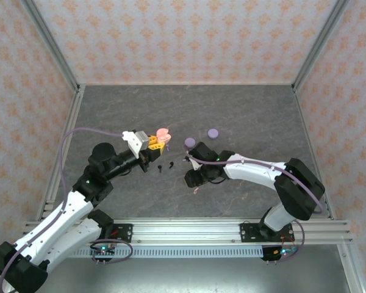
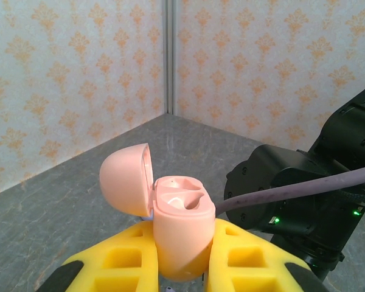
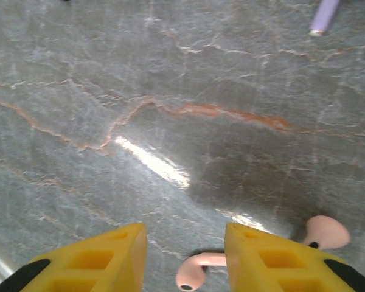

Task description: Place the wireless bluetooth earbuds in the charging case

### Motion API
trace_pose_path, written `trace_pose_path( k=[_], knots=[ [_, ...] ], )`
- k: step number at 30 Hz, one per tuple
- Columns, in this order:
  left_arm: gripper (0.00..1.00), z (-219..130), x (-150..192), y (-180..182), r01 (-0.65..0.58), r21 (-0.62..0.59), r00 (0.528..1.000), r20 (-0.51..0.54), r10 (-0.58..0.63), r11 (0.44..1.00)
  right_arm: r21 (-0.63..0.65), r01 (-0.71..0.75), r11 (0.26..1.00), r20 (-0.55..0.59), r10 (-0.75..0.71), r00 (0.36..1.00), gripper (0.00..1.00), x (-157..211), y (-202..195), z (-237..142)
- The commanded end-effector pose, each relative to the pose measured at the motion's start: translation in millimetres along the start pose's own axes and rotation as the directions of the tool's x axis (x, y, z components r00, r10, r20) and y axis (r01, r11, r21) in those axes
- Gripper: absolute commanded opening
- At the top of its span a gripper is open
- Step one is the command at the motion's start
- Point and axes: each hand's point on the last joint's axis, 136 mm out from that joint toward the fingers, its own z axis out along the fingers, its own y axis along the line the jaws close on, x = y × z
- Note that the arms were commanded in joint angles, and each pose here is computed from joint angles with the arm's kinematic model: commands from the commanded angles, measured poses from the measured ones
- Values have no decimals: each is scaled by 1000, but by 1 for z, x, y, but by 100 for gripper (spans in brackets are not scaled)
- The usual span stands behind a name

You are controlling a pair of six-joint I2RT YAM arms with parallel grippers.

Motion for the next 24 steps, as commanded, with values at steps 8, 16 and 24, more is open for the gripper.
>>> trace_pose_path(
  k=[8,16,24],
  knots=[
    [0,-5,-15,2,-25,-11,999,33,25,1000,237,-112,965,59,100,993,38,-1,-49,-13],
    [0,-5,-13,2,-27,-12,999,25,27,1000,222,-172,960,0,177,984,36,9,-53,4],
    [0,-5,-10,2,-25,-9,1000,12,26,1000,251,-196,948,-36,212,977,36,16,-59,13]
  ],
)
